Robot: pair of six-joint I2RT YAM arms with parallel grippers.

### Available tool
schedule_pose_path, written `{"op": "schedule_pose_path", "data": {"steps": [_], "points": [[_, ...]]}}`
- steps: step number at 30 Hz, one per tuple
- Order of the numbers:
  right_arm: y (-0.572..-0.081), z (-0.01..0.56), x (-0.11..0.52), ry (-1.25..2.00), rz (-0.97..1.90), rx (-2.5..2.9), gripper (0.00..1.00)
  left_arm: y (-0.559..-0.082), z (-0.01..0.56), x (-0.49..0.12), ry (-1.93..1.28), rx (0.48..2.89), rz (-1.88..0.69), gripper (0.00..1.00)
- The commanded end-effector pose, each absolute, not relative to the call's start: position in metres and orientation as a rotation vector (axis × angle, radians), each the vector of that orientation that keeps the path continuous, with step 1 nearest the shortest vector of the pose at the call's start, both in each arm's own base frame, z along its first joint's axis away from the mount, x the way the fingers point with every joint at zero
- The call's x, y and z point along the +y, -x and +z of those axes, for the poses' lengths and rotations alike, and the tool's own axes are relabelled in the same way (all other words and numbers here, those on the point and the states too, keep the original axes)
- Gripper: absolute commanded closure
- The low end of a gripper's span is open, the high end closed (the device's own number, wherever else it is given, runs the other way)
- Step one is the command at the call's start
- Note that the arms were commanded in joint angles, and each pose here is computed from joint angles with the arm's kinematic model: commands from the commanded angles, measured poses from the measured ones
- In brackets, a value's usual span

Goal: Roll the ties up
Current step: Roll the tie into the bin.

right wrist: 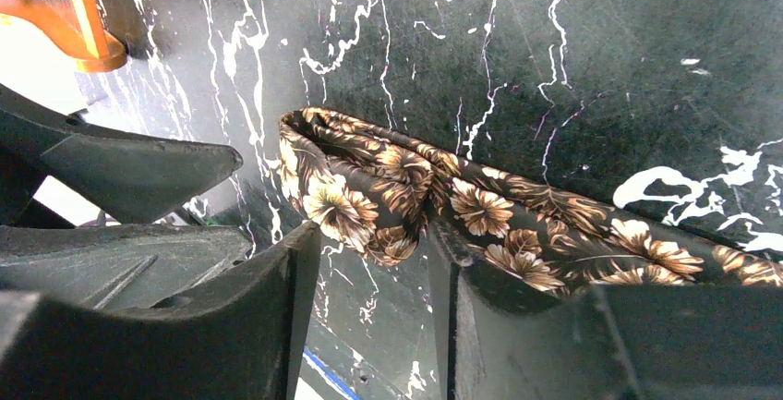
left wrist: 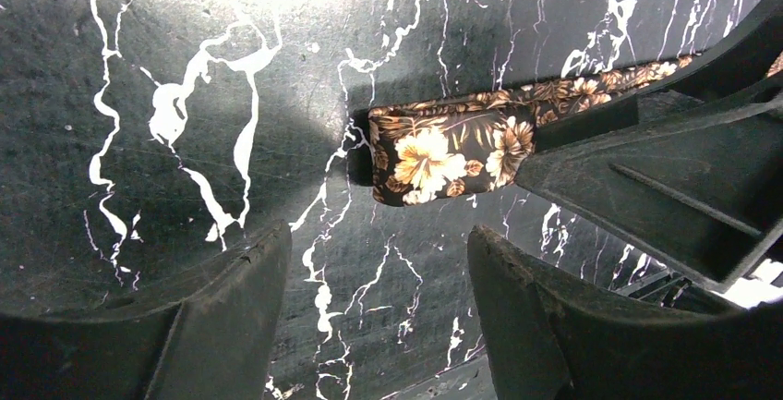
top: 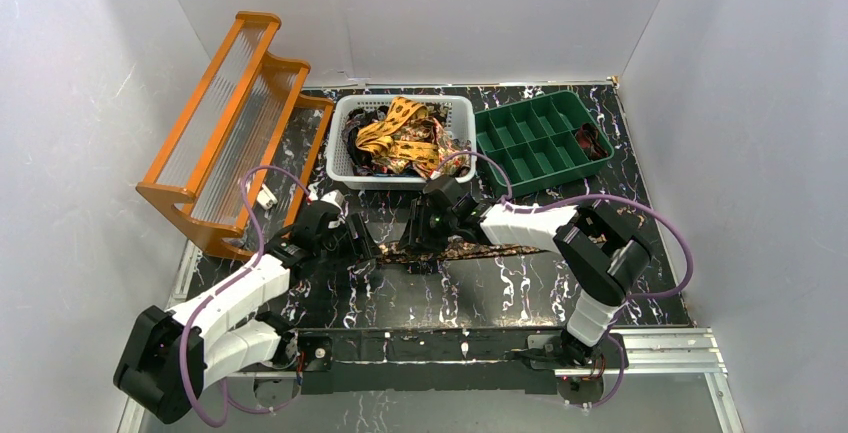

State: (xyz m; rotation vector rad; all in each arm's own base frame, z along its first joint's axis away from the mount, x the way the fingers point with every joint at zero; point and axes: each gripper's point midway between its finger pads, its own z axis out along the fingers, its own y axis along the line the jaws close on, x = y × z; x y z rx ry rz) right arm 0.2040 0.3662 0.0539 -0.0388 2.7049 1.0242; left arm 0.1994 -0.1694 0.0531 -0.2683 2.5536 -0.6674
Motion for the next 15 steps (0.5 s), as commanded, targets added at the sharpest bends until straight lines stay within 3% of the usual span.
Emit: {"op": "schedule_pose_path", "data": {"steps": [1,7,15], "points": [[-0.205,0.052,0.369,0.043,1.031,2.686,0.49,-0.200,0.053,-0.172,0.272,2.548,-0.702,0.33],[-0.205,0.044,0.372,0.041,0.999,2.712,0.54,-0.199,0.050,-0.173,0.273,2.554,-0.709,0.33],[-0.205,0.029,0.358,0.036,0.888,2.740,0.73,-0.203,0.048,-0.178,0.253,2.544,-0.781,0.29]]}}
